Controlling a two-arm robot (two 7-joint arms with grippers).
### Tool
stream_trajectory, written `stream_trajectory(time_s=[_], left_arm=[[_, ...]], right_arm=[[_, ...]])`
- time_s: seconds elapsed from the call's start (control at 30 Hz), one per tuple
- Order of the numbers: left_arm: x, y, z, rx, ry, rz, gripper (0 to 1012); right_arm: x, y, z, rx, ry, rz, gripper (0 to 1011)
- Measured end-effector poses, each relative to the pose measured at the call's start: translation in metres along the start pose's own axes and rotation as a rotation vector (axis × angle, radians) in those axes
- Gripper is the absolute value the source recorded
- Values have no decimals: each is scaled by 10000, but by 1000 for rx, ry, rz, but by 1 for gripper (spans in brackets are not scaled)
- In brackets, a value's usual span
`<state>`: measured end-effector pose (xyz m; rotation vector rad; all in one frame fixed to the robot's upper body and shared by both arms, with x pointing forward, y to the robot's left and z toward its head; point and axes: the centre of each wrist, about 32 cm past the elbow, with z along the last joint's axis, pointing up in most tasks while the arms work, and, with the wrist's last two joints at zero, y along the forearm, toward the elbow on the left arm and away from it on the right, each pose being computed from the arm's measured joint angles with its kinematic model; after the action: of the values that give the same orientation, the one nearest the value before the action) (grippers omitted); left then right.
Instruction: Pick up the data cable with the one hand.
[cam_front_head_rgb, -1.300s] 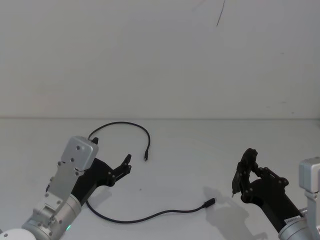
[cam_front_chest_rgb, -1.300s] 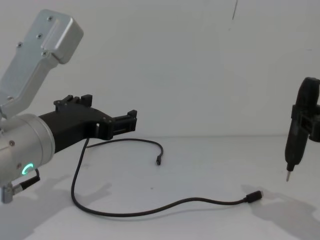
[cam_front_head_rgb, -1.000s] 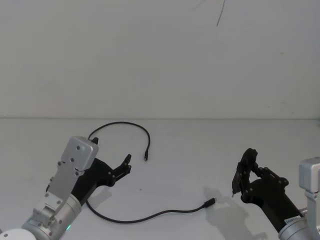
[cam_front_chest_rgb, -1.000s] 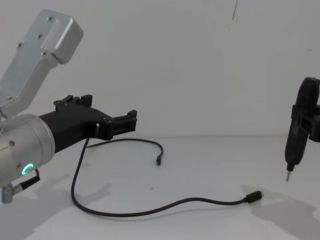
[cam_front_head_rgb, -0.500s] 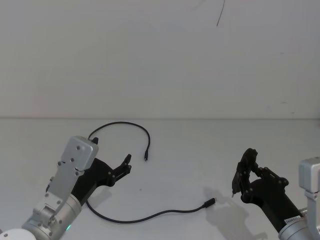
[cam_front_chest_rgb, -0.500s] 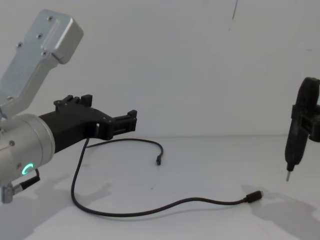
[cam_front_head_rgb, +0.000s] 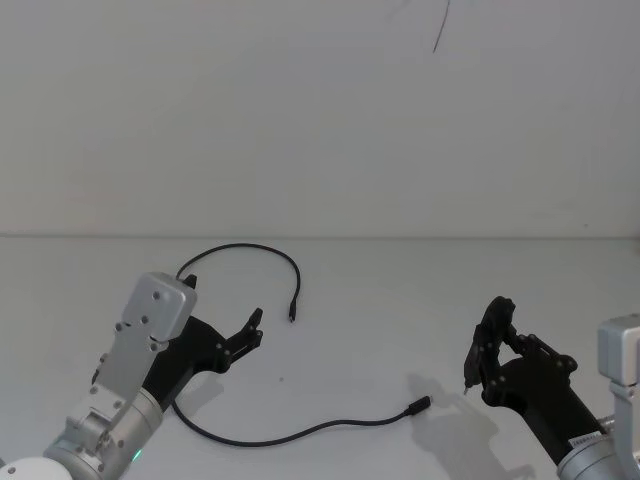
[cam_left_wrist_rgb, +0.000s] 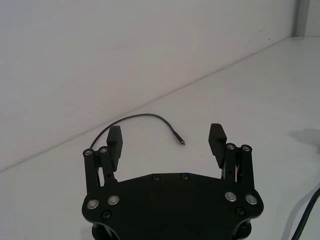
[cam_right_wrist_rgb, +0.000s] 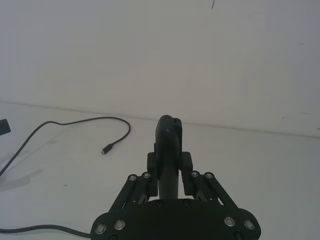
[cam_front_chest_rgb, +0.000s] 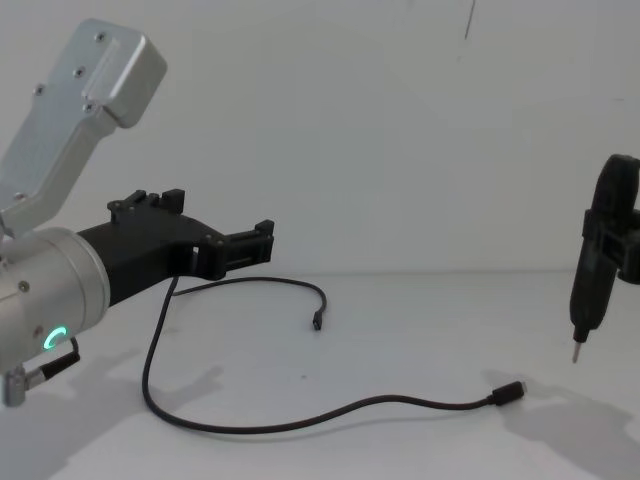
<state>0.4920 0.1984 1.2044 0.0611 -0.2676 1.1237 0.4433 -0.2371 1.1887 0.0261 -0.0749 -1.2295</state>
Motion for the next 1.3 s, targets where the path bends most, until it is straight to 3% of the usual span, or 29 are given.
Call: stream_trajectory(time_s=[0.6,0.83,1.03,1.3], left_arm=[[0,0,2,-1,0,0,1001],[26,10,30,6,-12,-33,1001],[99,27,66,29,-28,-98,1001],[289,29,127,91,-55,-220,1001]], right_arm=[[0,0,0,0,0,0,269],[0,0,0,0,0,0,269],[0,0,0,0,0,0,269],[0,0,0,0,0,0,269]])
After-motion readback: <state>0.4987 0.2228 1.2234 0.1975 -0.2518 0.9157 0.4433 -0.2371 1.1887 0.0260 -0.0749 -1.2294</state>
